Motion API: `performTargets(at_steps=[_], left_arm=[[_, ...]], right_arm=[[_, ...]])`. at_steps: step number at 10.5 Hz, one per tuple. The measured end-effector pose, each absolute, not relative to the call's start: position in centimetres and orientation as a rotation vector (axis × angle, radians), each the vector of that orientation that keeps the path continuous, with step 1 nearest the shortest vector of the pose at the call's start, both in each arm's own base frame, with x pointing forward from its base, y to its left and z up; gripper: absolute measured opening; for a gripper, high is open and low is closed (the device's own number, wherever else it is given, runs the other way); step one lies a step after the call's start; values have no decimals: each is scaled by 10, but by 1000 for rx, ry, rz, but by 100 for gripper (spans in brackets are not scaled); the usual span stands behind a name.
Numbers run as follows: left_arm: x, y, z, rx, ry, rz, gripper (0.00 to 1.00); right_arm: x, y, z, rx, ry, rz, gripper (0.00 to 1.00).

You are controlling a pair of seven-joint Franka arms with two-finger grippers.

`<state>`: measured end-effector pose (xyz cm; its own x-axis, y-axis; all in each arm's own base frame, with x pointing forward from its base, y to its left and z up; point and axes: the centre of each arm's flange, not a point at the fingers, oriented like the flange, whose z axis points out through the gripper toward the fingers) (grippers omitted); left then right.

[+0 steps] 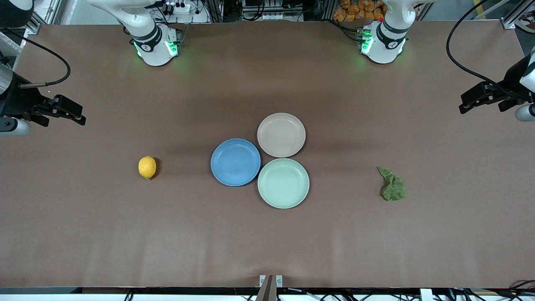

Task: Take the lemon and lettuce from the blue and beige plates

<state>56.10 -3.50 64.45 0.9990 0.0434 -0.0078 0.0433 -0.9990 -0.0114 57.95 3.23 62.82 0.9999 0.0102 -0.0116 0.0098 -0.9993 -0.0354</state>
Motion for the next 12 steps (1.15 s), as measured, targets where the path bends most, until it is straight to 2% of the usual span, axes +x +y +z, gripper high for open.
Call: performTargets(at_steps=[12], left_arm=[[564,-39,629,-3129,-57,18,100]], right_arm=[[580,32,628,-3105,-14,20,100]])
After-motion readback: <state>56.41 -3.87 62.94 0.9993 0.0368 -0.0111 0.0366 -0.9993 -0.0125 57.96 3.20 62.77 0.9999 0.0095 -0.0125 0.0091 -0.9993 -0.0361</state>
